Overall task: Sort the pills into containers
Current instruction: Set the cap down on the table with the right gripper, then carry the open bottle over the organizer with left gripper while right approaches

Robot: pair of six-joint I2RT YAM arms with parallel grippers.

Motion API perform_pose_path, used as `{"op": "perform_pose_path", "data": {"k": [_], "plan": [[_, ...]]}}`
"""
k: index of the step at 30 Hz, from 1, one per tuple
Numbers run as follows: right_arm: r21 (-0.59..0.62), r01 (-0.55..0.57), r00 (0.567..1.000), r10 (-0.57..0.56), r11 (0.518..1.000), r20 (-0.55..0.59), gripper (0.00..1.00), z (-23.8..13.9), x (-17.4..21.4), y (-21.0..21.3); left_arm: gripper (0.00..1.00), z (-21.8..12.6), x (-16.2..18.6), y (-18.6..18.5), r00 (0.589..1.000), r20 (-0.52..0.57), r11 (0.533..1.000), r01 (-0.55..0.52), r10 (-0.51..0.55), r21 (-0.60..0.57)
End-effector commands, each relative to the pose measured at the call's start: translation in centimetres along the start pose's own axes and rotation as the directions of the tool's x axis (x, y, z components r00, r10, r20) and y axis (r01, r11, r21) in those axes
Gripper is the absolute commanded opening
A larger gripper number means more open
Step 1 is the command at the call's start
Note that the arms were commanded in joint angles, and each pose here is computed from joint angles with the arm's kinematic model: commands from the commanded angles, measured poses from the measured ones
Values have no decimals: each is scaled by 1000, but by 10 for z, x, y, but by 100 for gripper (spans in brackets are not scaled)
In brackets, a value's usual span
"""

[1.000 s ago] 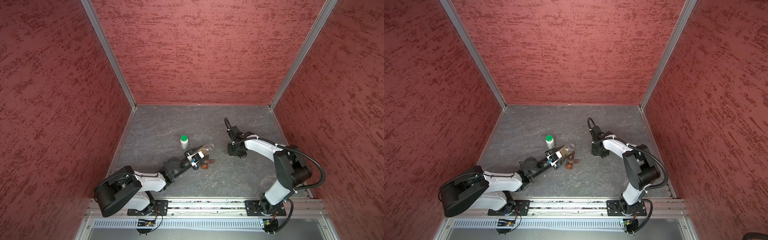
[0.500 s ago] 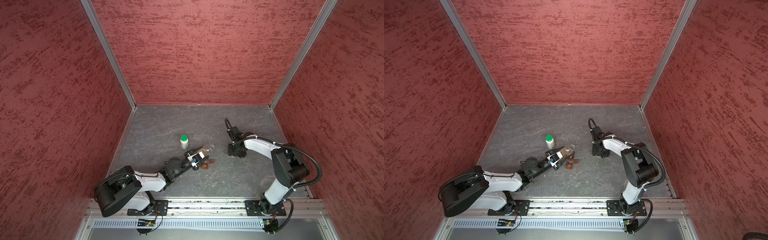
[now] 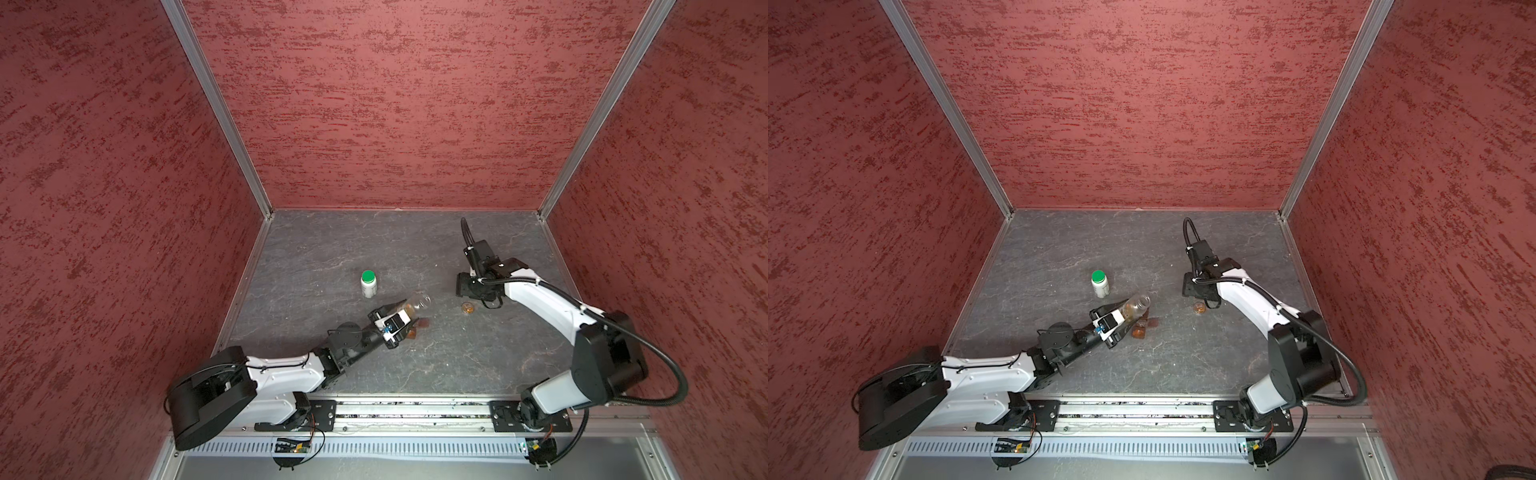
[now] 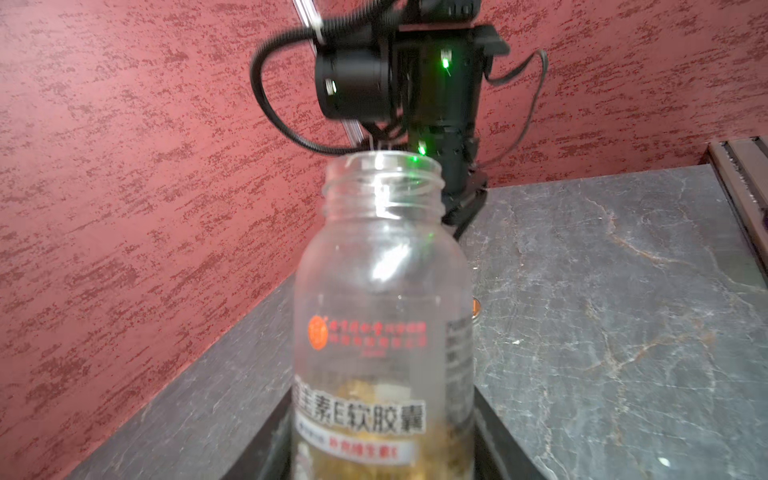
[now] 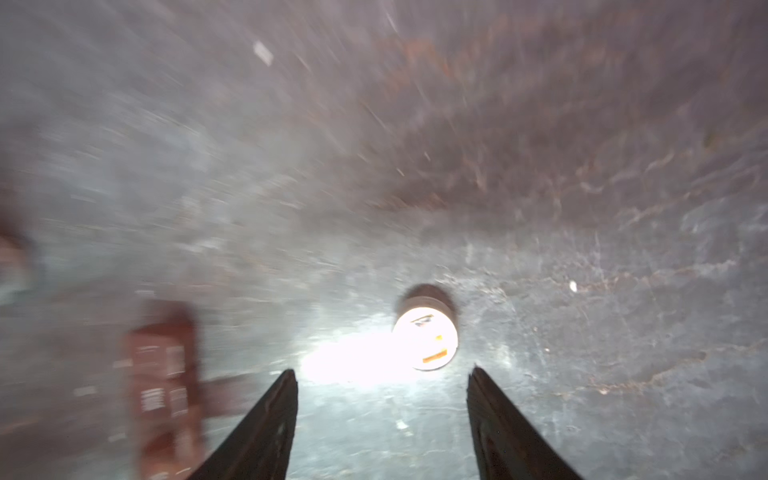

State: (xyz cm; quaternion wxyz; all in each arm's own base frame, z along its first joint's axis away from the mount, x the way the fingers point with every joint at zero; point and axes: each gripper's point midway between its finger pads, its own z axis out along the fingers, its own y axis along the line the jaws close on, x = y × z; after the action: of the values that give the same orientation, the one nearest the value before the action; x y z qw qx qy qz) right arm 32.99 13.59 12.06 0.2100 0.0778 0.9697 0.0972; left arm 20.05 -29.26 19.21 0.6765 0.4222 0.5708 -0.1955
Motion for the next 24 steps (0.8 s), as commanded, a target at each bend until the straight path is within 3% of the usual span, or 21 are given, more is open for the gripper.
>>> {"op": "perform_pose_path", "data": {"k": [1,6,11,16,24], "plan": [[-201,-31,998,41,979,47,66,-23,-13,35,0,-12,21,-6,990,-133,998,44,-49,-37],[-490,-2,994,57,872,97,62,-35,-13,79,0,-35,44,-10,959,-249,989,114,-135,-99],[-610,-13,994,78,792,79,58,-28,2,92,0,-54,75,-7,888,-387,965,191,-247,-179],[-620,-23,996,72,784,53,58,-13,13,91,0,-57,78,-9,843,-441,950,253,-309,-183],[-605,-11,998,51,796,48,57,-1,14,90,0,-51,113,-10,720,-569,918,323,-397,-232]]}}
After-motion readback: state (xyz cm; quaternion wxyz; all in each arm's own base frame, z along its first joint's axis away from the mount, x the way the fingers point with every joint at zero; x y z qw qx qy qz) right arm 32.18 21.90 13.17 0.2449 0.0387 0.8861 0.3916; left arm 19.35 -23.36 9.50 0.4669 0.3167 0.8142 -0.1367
